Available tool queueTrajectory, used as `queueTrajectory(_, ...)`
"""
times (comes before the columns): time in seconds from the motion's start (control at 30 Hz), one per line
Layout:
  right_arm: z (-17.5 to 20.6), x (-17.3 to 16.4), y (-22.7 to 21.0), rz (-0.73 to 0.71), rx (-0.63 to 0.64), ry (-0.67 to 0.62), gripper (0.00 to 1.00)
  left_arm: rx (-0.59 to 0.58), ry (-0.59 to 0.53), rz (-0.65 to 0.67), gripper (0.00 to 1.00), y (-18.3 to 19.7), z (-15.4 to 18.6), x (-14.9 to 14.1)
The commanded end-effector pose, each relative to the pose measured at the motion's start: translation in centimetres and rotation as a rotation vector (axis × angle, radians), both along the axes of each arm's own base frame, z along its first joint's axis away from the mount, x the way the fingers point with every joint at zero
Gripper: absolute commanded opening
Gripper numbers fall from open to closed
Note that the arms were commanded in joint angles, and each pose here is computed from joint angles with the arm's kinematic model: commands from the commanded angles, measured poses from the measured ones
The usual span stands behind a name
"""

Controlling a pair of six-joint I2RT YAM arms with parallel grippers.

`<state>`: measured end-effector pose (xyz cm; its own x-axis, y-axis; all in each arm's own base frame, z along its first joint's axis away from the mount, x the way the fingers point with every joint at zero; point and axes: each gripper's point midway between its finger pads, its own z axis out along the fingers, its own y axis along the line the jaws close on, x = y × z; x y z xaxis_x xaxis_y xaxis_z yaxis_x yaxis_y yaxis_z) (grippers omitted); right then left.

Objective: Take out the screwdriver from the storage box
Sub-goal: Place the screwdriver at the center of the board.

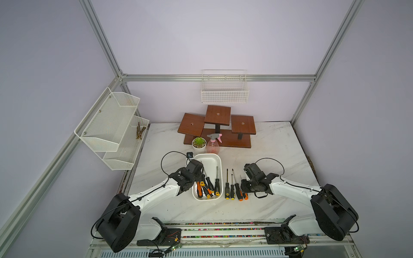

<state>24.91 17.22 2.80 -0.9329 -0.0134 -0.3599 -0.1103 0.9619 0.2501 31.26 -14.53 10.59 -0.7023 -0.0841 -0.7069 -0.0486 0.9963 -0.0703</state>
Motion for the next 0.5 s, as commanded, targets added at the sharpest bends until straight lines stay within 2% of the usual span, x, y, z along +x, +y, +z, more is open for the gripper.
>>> queueTrajectory(0.0,0.7,0.3,0.1,-0.009,0.032,-0.029,0.33,-0.031,-0.076,0.013,0.0,-0.3,1.6,0.9)
queueTrajectory(0.27,2.2,0.7,0.3,-0.016,0.054,-0.058,0.34,-0.028,-0.078,0.013,0.0,-0.2,1.7,0.8)
queueTrajectory(0.47,4.9,0.9,0.4,-0.014,0.076,-0.092,0.36,-0.027,-0.075,0.013,0.0,-0.2,1.7,0.9)
